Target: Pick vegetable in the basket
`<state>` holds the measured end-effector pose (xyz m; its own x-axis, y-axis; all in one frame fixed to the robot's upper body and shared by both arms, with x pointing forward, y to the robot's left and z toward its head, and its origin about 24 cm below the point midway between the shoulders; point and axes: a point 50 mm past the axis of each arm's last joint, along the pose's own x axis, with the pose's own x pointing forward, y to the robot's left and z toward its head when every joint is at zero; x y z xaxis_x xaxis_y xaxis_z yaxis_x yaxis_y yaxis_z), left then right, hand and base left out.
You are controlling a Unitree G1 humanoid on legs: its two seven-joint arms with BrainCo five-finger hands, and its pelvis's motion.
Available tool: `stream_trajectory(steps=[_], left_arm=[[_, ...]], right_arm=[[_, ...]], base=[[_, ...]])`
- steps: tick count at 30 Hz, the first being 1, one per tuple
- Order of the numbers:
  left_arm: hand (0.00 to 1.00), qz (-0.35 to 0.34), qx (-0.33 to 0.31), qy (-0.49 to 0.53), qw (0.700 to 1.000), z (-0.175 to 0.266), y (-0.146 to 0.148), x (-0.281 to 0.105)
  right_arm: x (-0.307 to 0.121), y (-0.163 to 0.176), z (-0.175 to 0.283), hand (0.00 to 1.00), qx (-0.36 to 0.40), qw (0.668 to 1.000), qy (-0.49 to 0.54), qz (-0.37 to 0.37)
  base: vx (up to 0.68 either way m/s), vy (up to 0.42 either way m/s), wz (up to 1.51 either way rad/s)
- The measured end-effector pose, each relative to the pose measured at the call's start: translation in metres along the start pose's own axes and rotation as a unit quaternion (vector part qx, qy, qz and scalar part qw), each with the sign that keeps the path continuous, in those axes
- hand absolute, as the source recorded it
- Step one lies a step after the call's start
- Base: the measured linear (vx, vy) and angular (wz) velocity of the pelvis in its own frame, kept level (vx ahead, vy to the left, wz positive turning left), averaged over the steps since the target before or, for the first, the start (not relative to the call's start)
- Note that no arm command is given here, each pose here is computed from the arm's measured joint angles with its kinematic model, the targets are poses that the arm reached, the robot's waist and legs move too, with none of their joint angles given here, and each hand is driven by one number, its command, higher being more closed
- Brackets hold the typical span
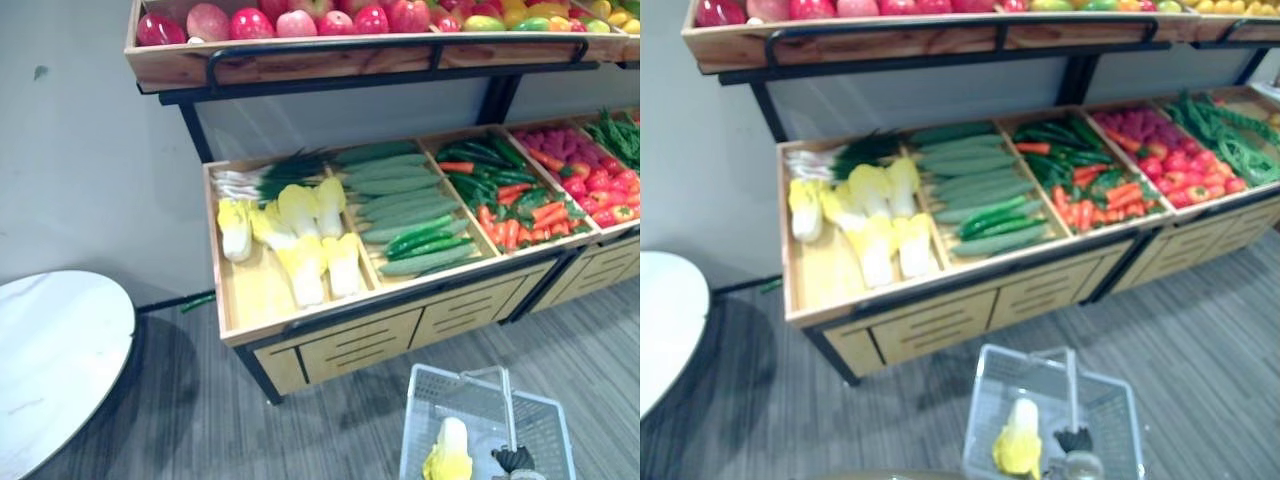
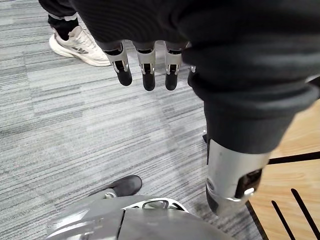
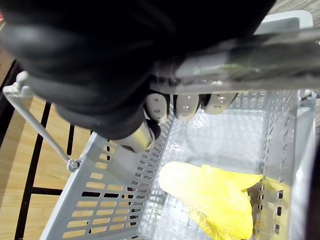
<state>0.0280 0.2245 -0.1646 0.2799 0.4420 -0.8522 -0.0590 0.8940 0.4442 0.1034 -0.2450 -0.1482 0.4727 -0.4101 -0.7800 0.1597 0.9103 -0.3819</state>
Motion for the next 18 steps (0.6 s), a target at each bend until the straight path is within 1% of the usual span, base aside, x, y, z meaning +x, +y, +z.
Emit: stream_trajectory(steps=[6,10,11,14,16,18], left_arm=[[0.0,-0.014,0.025,-0.009,1.0,0.001,-0.005,-0.001],[0.0,-0.021,0.054,-0.042,0.997,0.015,-0.003,0.002],[0.0,-0.022,0.071,-0.055,0.996,0.023,-0.001,0.004],[0.0,-0.022,0.092,-0.072,0.993,0.034,0.001,0.006],[0.0,-0.023,0.091,-0.071,0.993,0.035,0.0,0.006],[0.0,-0.02,0.09,-0.089,0.992,0.045,0.001,0.007]], right_arm=[[0.0,-0.003,-0.001,1.0,0.011,1.0,0.006,-0.006],[0.001,-0.015,-0.003,1.0,0.048,0.998,0.013,-0.03],[0.001,-0.018,-0.004,1.0,0.059,0.997,0.013,-0.039],[0.003,-0.015,0.011,1.0,0.071,0.997,-0.013,-0.039],[0.003,-0.009,0.019,1.0,0.069,0.997,-0.029,-0.031],[0.004,-0.006,0.035,1.0,0.061,0.996,-0.06,-0.026]], base=[[-0.03,-0.017,-0.21],[-0.03,0.041,-0.14],[-0.04,0.064,-0.2],[-0.12,0.111,-0.85],[-0.19,0.16,-1.19],[-0.16,0.156,-1.0]])
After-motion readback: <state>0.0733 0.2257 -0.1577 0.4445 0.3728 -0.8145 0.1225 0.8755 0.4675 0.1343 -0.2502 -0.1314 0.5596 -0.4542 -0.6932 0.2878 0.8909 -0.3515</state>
